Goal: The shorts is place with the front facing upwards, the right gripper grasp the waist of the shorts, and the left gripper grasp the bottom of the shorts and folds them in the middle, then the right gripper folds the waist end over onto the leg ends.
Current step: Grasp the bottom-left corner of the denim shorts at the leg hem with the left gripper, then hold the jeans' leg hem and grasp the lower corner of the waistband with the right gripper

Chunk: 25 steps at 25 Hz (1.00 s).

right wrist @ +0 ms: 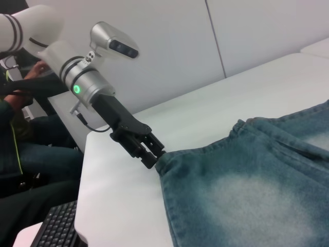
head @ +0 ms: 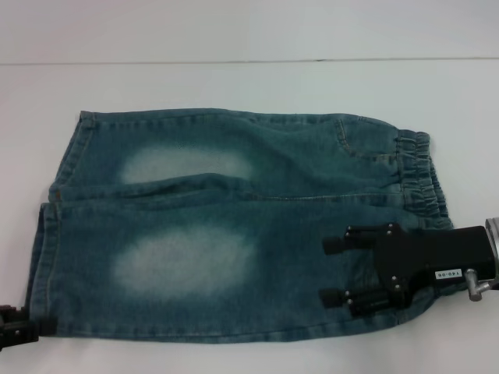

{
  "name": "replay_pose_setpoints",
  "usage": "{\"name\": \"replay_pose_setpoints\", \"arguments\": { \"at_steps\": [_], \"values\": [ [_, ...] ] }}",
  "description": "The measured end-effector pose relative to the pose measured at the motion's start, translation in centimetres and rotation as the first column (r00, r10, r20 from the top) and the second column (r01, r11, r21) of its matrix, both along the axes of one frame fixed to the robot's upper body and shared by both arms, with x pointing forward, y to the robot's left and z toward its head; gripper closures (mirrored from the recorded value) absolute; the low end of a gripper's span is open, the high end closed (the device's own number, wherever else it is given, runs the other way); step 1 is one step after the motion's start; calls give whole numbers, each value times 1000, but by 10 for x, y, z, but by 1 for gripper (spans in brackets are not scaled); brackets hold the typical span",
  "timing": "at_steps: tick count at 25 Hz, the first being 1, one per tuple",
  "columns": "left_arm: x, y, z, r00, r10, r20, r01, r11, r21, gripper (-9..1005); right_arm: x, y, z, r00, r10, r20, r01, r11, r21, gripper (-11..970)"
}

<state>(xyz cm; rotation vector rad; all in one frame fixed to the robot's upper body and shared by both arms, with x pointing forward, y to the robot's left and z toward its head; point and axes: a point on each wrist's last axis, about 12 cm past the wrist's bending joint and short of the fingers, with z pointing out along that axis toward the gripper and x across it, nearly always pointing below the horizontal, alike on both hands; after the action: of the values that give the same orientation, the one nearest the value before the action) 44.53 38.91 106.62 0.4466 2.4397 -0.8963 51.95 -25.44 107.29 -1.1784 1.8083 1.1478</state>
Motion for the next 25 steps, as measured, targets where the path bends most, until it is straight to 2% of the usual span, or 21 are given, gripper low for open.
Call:
{"name": "replay_pose_setpoints", "arguments": {
  "at_steps": [2, 8, 19, 25],
  "values": [
    [0, -1, 0, 1000, 2, 1, -2, 1000, -2, 411, 1, 0, -1, 1000, -4, 0, 4, 1000, -3, 44],
    [2, -2, 0, 1000, 3, 4, -3, 1000, -1, 688, 1, 2, -1, 1000, -1, -3, 1, 1000, -2, 44],
    [10, -8, 1, 1000, 28, -13, -28, 999, -27, 915, 3, 2, 1, 1000, -17, -10, 17, 1000, 9, 43],
    [15, -10, 4, 999, 49, -18, -50, 998, -49, 993, 15, -6, 14, 995, -75, -66, 75, 997, -10, 43]
  ]
}}
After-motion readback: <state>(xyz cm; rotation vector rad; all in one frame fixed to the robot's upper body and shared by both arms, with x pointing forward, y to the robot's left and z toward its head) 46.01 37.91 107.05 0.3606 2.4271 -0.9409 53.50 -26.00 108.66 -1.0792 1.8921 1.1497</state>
